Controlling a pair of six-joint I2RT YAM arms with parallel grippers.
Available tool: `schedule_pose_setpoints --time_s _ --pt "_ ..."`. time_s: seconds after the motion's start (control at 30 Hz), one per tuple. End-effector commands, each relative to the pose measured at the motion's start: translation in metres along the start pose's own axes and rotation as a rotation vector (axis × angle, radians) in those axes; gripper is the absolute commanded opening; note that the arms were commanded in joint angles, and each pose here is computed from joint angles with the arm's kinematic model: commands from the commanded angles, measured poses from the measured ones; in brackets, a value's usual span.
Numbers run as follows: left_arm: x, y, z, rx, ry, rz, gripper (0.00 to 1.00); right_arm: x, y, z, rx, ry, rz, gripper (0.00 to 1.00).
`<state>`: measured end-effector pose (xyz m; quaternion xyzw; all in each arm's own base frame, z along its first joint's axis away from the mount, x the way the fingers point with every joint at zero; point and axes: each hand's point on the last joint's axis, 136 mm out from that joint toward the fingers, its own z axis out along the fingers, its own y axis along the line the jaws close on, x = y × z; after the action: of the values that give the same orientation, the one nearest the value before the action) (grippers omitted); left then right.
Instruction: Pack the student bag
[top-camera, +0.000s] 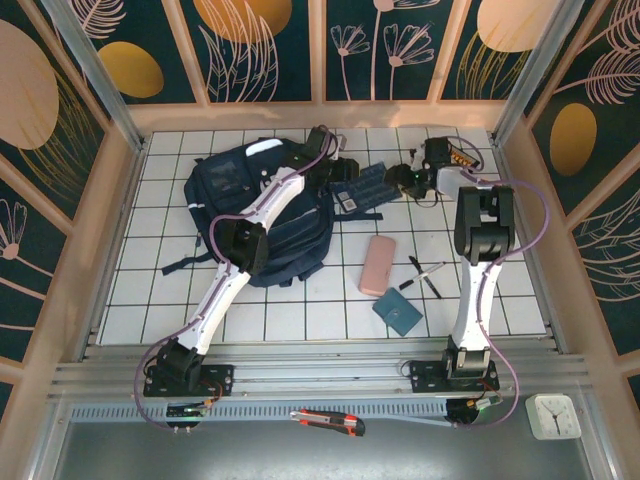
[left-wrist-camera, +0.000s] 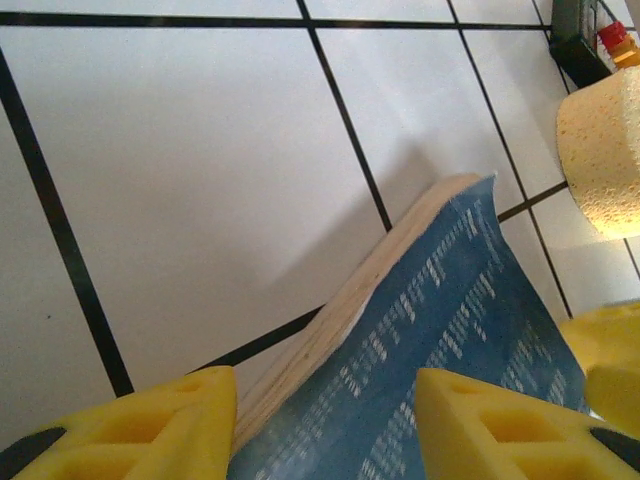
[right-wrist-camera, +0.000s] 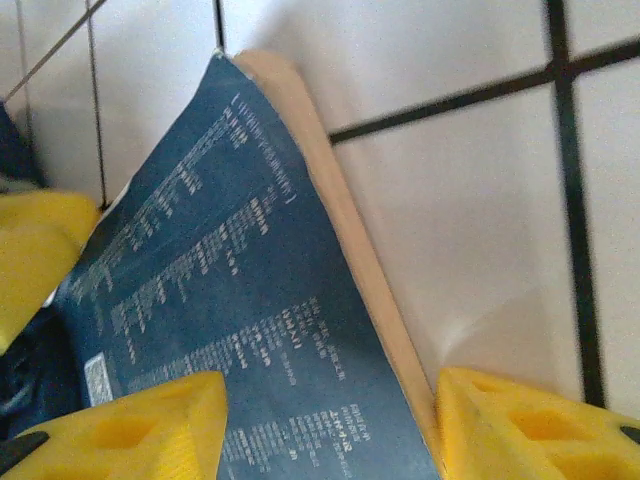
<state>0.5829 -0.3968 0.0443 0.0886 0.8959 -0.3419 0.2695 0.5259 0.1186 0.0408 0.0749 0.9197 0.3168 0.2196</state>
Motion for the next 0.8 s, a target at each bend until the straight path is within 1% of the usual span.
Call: schedule_pose_setpoints --time_s 0.0,0.2,0.47,0.63,0.77 --pt "0.028 0.006 0.015 0.009 0.077 -0.040 0.48 0.002 0.044 -0.018 -0.168 0.002 -0.023 0.55" --pt "0.026 0.005 0.013 0.014 0.075 -0.036 0.47 0.003 0.062 -0.032 -0.247 0.000 -0.045 0.48" --pt "0.020 -0.002 0.009 0.022 0.060 -0.023 0.47 0.003 0.082 -0.054 -0.304 -0.013 -0.071 0.39" --pt "0.011 -0.012 0.002 0.044 0.043 -0.002 0.47 0.003 0.099 -0.069 -0.364 -0.028 -0.071 0.38" --pt "0.001 -0.021 -0.006 0.064 0.024 0.005 0.48 0.008 0.112 -0.074 -0.445 -0.023 -0.060 0.37"
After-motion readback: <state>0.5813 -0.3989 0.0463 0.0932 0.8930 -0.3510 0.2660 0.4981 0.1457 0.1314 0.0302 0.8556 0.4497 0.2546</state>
